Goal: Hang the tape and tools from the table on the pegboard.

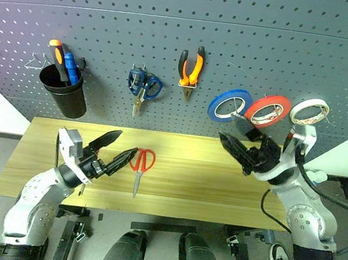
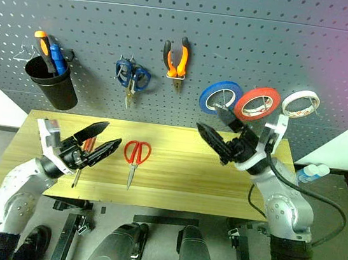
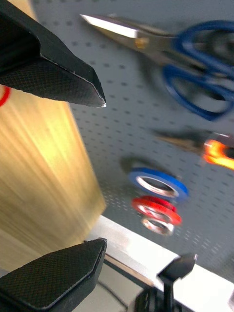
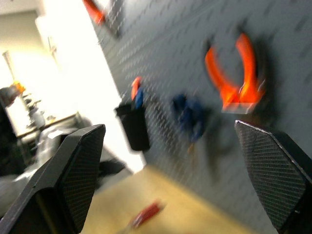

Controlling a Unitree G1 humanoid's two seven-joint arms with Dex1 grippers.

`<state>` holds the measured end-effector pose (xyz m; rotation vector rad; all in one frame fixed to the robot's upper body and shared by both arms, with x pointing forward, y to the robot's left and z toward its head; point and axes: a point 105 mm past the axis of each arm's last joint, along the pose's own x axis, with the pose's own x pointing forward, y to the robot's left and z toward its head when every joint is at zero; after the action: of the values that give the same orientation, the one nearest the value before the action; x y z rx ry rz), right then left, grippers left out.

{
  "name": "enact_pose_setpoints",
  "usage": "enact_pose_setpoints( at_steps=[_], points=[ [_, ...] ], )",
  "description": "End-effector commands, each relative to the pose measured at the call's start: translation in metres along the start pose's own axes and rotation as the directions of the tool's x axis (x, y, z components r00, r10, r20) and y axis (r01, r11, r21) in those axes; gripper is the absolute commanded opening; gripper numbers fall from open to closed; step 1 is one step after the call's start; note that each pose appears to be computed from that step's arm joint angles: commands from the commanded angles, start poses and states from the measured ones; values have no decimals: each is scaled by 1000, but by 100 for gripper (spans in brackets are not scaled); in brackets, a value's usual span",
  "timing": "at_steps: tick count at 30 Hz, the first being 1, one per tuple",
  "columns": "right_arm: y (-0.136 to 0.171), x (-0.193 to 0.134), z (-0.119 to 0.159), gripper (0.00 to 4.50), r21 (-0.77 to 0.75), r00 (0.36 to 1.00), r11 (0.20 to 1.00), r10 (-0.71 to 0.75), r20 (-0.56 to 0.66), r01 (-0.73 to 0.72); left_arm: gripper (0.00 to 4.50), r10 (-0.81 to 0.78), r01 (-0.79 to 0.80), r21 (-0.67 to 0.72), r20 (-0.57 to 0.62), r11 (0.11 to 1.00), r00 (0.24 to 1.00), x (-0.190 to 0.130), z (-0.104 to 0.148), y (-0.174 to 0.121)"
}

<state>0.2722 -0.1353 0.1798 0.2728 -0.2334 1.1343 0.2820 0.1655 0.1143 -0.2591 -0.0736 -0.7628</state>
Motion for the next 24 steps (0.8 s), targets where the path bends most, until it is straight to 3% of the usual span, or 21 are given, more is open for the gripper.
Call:
enact_pose_setpoints(
  at_steps=[1, 4, 6, 8, 10, 12, 17, 22, 24],
  points=[
    [12, -9, -9, 447, -63, 989, 991, 108, -97, -115, 450, 101, -110, -49, -149, 993, 984, 10, -28, 12],
    [15, -15, -9, 447, -114, 985, 979, 164, -46, -168, 450, 111, -125, -43, -229, 991, 967, 16, -39, 12],
    [14, -17, -16, 447, -96, 981, 979, 170, -91, -178, 450, 150, -160, -12, -274, 987, 950, 19, -45, 14],
    [12, -16, -17, 447, -94, 982, 980, 165, -91, -173, 450, 211, -217, 26, -376, 976, 902, 20, -57, 18],
    [11, -14, -19, 447, -104, 981, 978, 169, -96, -179, 450, 156, -204, -31, -534, 979, 831, 14, -74, 12],
    [9, -12, -17, 447, -93, 984, 981, 162, -80, -169, 450, 113, -190, -69, -594, 979, 797, 12, -76, 10],
    [7, -10, -18, 447, -76, 986, 984, 154, -68, -159, 450, 337, -303, 171, -664, 938, 667, -2, -83, 32],
    [5, -6, -20, 447, -64, 986, 985, 157, -60, -161, 450, 353, -382, 135, -731, 914, 584, 10, -98, 17],
    [2, -4, -19, 447, -71, 986, 985, 155, -55, -158, 450, 378, -404, 144, -710, 903, 594, 25, -96, 15]
  ],
)
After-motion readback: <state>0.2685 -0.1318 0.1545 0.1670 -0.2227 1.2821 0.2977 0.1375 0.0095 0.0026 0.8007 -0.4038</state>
